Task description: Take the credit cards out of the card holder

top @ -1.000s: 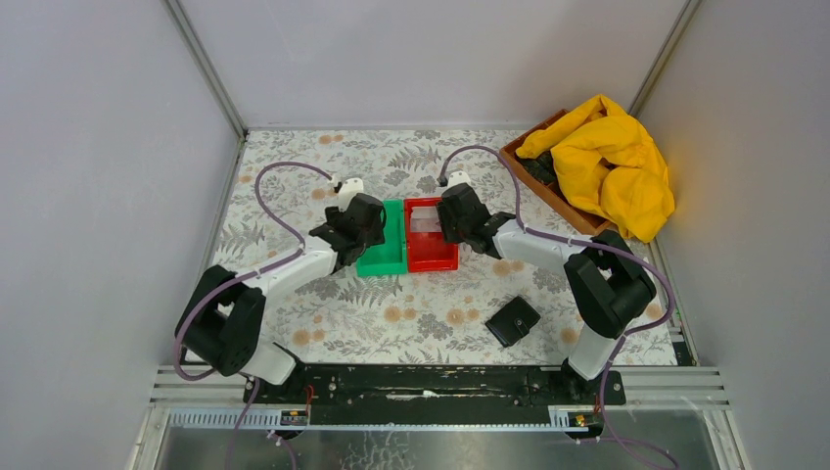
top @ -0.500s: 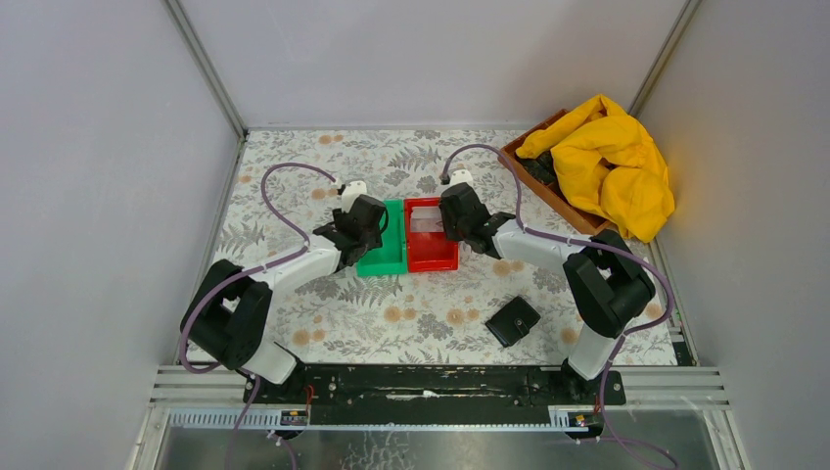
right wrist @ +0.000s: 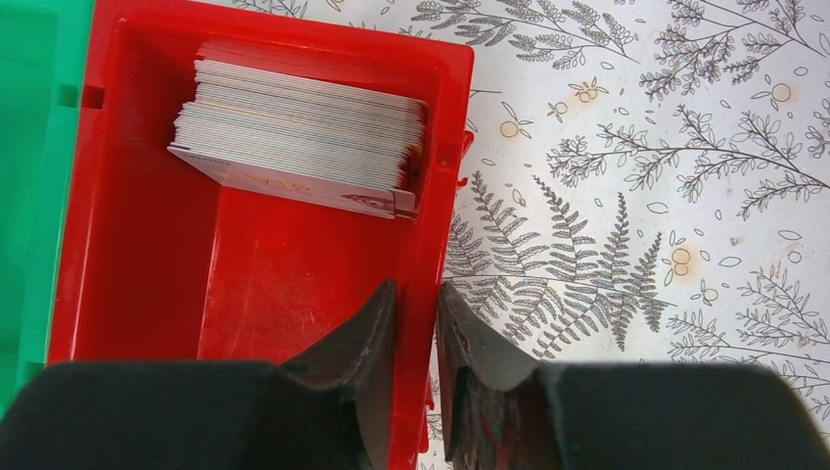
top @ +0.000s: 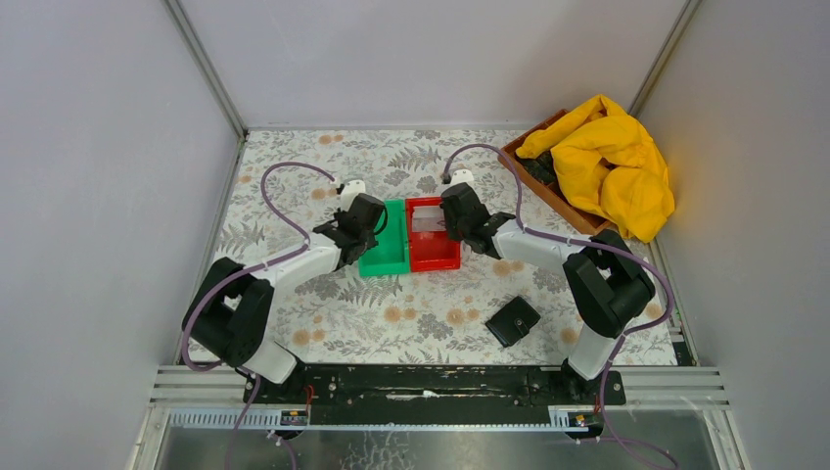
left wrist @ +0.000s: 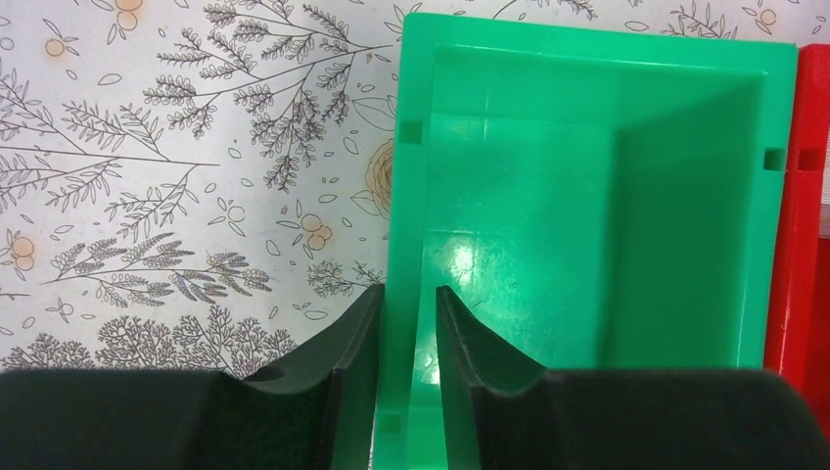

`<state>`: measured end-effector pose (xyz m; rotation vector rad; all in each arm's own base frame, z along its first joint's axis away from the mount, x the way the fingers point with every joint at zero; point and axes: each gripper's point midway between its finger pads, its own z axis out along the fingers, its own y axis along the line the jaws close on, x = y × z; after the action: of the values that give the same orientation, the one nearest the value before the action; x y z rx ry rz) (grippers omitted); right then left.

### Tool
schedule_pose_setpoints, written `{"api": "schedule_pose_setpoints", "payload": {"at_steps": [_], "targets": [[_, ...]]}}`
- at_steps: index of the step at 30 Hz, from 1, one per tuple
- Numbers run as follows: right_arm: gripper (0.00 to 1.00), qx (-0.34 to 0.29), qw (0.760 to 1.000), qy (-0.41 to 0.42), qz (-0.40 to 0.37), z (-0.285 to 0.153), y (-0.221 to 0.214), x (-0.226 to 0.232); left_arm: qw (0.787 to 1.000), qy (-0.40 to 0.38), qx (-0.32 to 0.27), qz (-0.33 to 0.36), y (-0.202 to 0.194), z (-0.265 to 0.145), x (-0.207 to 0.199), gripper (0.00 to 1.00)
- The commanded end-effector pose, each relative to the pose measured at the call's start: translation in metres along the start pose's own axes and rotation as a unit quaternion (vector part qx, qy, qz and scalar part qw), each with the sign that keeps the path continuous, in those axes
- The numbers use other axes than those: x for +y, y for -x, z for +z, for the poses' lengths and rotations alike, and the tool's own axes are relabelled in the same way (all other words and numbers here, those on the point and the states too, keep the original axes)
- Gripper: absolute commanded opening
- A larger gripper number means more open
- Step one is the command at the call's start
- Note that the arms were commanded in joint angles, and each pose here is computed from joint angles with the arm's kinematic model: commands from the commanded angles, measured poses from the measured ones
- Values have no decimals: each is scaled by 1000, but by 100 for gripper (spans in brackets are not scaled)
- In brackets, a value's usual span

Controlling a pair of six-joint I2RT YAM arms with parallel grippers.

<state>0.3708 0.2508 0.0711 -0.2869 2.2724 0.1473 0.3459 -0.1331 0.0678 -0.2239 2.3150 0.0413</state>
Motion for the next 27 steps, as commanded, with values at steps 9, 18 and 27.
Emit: {"api": "schedule_pose_setpoints", "payload": {"at_steps": [9, 18, 27], "targets": [[19, -23, 1000, -13, 3, -4, 14, -2, 1000, -11, -3, -12, 9, 4, -10, 20], [10, -24, 999, -25, 2, -2, 15, -6, 1000, -6, -1, -10, 10, 10, -12, 18], [4, -24, 999, -32, 2, 2, 19, -5, 1000, 1, 6, -12, 10, 25, -13, 17]]}}
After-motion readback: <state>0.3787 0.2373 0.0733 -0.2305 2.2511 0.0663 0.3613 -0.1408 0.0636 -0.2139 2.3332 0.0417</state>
